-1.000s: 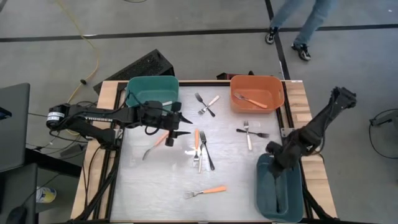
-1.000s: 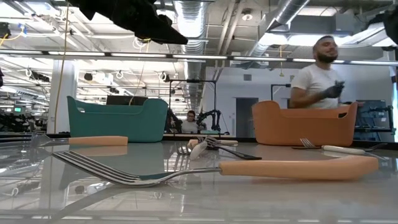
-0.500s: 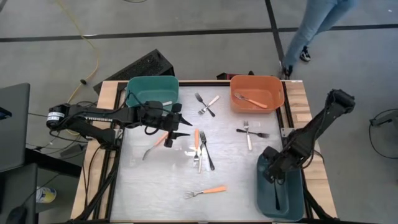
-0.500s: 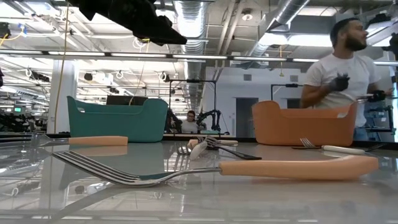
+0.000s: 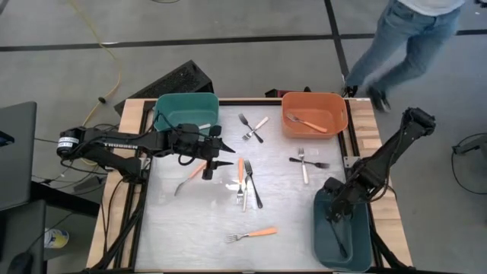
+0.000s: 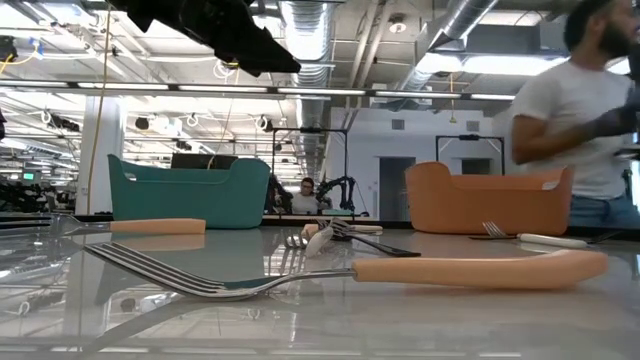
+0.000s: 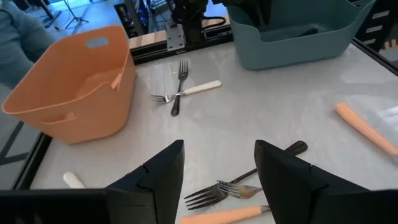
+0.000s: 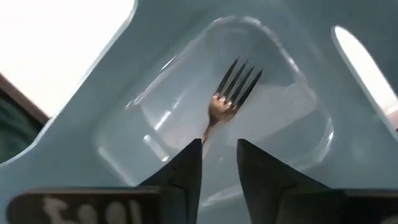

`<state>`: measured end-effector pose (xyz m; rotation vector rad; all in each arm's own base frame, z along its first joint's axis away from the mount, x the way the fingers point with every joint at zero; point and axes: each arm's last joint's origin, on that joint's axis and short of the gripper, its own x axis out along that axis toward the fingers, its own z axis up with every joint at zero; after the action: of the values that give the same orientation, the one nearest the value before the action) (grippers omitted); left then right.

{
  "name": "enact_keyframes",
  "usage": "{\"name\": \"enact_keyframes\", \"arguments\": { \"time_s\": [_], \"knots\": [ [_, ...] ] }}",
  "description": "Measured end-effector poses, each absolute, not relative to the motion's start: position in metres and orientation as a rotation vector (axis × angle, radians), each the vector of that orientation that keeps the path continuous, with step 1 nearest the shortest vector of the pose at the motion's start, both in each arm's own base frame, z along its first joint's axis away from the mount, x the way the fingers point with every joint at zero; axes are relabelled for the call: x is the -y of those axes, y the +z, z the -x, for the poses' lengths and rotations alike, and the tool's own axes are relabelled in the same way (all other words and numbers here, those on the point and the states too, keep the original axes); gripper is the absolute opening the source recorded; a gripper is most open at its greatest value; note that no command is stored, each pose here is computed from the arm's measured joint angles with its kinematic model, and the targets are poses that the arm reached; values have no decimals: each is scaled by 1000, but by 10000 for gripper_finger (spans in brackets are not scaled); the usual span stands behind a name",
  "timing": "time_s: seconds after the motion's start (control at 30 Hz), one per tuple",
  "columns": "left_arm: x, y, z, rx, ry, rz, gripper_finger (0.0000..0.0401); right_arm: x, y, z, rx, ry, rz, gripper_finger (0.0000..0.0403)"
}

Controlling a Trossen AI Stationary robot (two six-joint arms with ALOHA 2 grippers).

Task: Sort silverware by color (type)
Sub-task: Put the middle right white fork into the green bin

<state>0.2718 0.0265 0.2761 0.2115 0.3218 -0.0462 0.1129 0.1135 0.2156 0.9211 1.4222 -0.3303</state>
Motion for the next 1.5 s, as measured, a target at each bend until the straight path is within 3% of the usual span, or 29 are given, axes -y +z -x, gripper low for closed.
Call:
{"name": "enact_keyframes", "arguments": {
  "time_s": [0.23,0.4,0.57,0.77,1.03,1.3,1.5],
  "knots": [
    [-27,276,-272,-317,-59,-294,183,-109,251,-111,-1360,-213,-1062,185],
    [-26,273,-271,-350,-81,-331,183,-99,286,-118,-1133,-152,-1003,184],
    [-26,268,-269,-404,-92,-325,183,-78,299,-136,-917,-255,-848,171],
    [-26,262,-266,-466,-103,-336,183,-39,287,-159,-943,-457,-707,175],
    [-35,260,-255,-558,-49,-258,183,8,258,-193,-1084,-658,-636,214],
    [-34,256,-253,-604,-54,-178,183,32,210,-223,-1319,-708,-523,228],
    [-34,256,-253,-605,-55,-155,183,39,182,-226,-1370,-727,-521,228]
  ]
}}
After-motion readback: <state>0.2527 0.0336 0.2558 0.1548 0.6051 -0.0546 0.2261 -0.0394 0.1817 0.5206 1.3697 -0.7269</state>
